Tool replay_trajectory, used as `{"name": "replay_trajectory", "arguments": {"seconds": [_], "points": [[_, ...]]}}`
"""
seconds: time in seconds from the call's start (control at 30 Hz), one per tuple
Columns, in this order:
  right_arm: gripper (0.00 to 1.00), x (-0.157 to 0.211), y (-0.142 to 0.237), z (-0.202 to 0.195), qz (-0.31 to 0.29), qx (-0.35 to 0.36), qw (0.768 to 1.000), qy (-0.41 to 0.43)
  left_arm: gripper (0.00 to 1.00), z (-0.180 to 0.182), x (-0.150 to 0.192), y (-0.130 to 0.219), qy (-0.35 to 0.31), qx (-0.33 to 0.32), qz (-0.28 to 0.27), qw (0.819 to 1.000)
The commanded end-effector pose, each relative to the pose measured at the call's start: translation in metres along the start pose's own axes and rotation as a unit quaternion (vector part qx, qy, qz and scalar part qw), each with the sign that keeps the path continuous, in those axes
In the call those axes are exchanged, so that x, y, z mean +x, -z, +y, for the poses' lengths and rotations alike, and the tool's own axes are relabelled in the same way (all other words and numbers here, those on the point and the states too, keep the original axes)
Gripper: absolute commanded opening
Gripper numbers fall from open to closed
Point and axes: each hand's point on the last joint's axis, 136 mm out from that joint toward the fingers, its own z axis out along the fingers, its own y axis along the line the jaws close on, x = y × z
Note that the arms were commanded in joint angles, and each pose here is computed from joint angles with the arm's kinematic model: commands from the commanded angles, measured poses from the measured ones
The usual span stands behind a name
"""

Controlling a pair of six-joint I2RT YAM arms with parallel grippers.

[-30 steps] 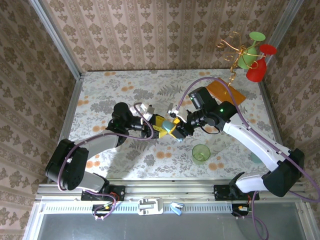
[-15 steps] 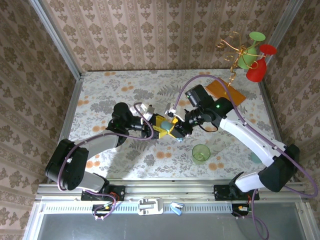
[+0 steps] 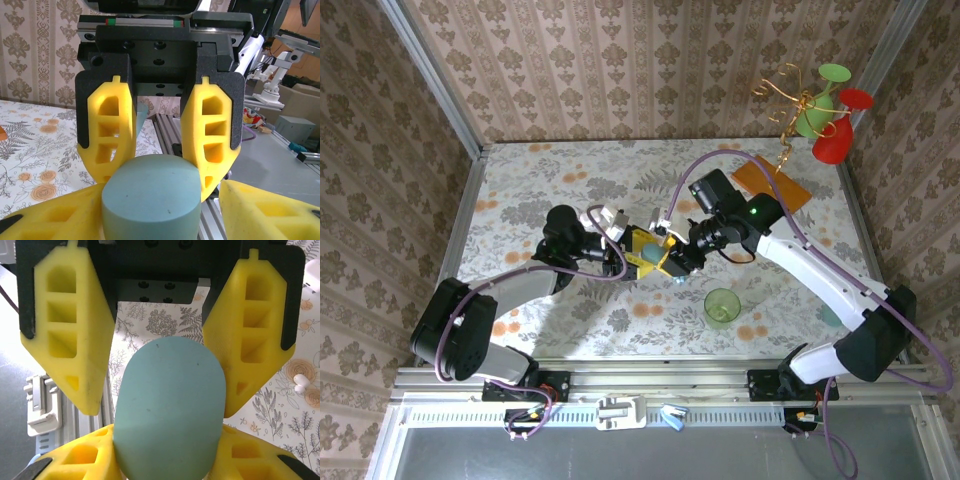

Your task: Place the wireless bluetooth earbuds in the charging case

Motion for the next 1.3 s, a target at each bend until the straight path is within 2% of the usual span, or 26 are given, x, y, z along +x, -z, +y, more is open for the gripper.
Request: {"name": "replay_trajectory", "arguments": {"seconds": [0.0, 0.5, 1.13, 1.27], "points": [[0.17, -0.007, 0.010, 0.002, -0.012, 0.011, 1.000, 0.011, 0.59, -0.006, -0.001, -0.002, -0.016, 0.020, 0.003, 1.000], [0.17, -0.012, 0.019, 0.001, -0.038, 0.026, 0.999, 0.013, 0.58, -0.006, 0.003, -0.002, -0.017, 0.020, 0.007, 1.000], [0.17, -0.001, 0.001, -0.004, -0.003, 0.002, 1.000, -0.006, 0.57, -0.006, -0.003, -0.002, -0.016, 0.015, 0.003, 1.000], [0.17, -0.004, 0.003, -0.003, -0.010, 0.004, 1.000, -0.002, 0.56, -0.007, -0.002, -0.002, -0.014, 0.017, 0.004, 1.000]]}}
